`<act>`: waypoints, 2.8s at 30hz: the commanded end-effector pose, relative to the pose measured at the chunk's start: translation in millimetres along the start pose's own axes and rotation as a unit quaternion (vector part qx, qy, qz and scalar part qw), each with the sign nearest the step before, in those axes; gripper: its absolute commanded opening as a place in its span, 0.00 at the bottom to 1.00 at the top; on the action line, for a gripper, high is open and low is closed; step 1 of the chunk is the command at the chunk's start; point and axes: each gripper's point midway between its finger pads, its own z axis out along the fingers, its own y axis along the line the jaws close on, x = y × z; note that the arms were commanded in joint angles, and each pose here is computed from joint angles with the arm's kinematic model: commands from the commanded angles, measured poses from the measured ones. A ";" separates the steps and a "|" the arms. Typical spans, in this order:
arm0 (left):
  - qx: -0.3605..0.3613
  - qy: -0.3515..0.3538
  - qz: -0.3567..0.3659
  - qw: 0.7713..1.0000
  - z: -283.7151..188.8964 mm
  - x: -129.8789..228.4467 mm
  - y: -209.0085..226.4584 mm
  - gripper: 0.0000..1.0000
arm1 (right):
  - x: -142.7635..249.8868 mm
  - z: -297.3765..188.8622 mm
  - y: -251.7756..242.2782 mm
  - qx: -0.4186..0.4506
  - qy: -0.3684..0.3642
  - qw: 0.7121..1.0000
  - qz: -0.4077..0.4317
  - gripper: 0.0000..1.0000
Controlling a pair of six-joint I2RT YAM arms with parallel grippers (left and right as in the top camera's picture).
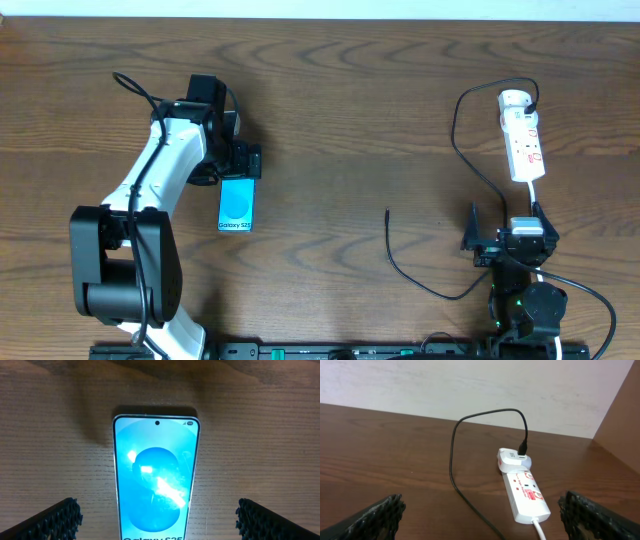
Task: Plug charger to phone and switch on socket
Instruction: 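Lower the open left gripper down onto the smartphone's top end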
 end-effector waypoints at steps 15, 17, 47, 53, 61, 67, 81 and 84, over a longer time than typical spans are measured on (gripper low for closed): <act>0.002 0.025 0.000 1.000 21.5 -1.8 0.5 1.00 | 1.0 -0.1 -0.9 0.002 0.001 1.000 0.006 0.99; 0.002 0.026 0.000 1.000 22.5 -1.5 0.6 1.00 | 1.0 -0.1 -1.0 0.002 0.001 1.000 0.006 0.99; 0.003 0.032 -0.001 0.999 43.5 2.9 2.7 1.00 | 1.0 -0.1 -1.0 0.002 0.001 1.000 0.006 0.99; 0.004 0.048 -0.002 0.999 52.8 7.7 2.4 1.00 | 0.9 -0.1 -1.0 0.002 0.001 1.000 0.006 0.99; 0.003 0.054 0.008 0.998 56.9 10.6 -3.8 1.00 | 0.9 -0.1 -1.0 0.002 0.001 1.000 0.006 0.99; 0.002 0.063 0.011 0.998 61.1 14.4 -5.4 1.00 | 0.9 -0.1 -1.0 0.002 0.001 1.000 0.006 0.99; -0.002 0.092 0.007 0.996 68.9 34.2 -1.6 1.00 | 1.0 -0.1 -0.9 0.002 0.001 1.000 0.006 0.99; -0.003 0.100 0.005 0.995 71.8 40.5 -0.4 1.00 | 1.0 -0.1 -1.0 0.002 0.001 1.000 0.006 0.99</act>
